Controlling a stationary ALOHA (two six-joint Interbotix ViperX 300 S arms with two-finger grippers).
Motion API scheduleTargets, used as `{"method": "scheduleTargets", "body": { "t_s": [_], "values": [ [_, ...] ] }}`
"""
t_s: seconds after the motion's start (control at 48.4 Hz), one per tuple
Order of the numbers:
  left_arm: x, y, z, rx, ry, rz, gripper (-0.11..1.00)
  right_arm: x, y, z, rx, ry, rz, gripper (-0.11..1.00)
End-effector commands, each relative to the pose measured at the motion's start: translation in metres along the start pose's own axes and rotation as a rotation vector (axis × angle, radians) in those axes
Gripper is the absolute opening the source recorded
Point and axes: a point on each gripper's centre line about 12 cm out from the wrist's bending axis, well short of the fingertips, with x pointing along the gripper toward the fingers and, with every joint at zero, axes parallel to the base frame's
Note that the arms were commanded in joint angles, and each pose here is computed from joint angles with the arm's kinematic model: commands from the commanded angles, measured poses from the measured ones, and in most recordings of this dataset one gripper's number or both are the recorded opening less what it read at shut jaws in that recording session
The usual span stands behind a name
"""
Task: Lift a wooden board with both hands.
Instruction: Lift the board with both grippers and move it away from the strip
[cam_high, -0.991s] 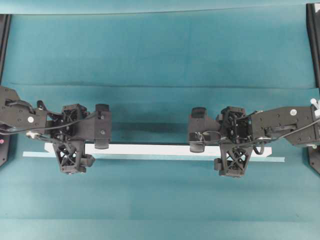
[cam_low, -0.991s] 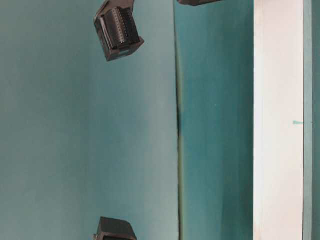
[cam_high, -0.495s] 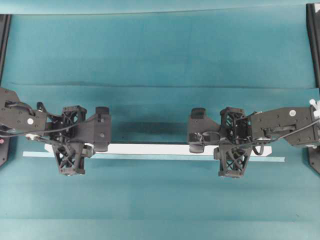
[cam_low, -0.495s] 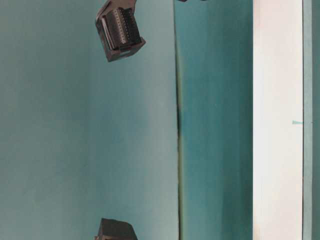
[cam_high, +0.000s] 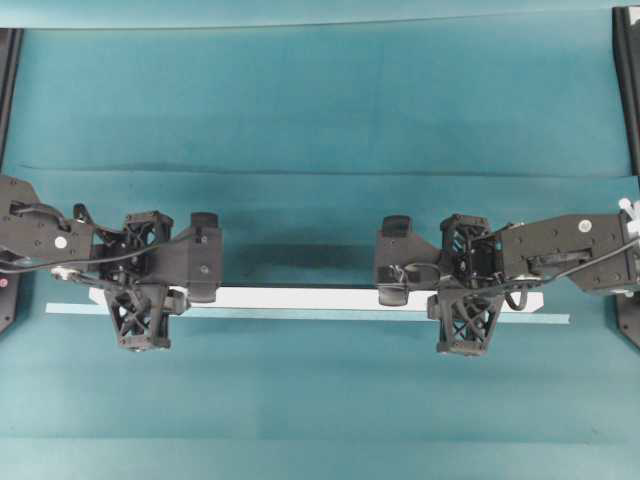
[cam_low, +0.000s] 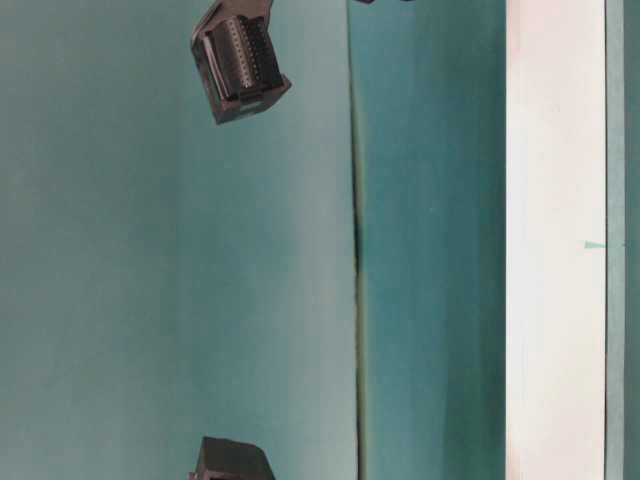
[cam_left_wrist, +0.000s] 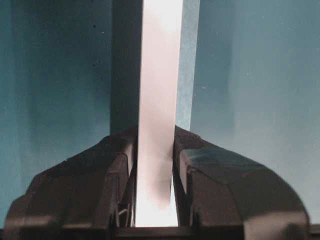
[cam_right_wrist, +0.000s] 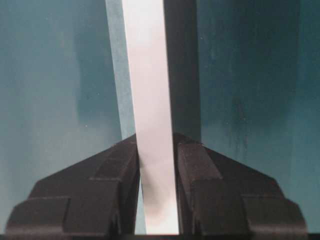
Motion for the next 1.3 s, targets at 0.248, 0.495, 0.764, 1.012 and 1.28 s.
{"method": "scheduleTargets", "body": {
  "t_s": [0.248,0.495,0.764,1.012,1.28],
  "values": [
    [-0.025,0.002,0.014,-0.008,-0.042,0.002,0.17,-0.023,-0.001,0.012,0.016,-0.017,0.004,0.21],
    [-0.067,0.002,0.029,-0.01,-0.062,0.006,0.17,-0.067,-0.003,0.032,0.027,-0.011,0.002,0.21],
    [-0.114,0.008,0.041,-0.029,-0.096,0.016,0.17,-0.1,-0.005,0.041,0.035,0.015,-0.001,0.21],
    [-0.135,0.009,0.044,-0.033,-0.102,0.017,0.17,-0.126,-0.006,0.048,0.042,0.022,-0.002,0.21],
    [-0.155,0.009,0.058,-0.034,-0.107,0.019,0.17,-0.151,-0.006,0.058,0.042,0.025,-0.003,0.21]
  ]
}}
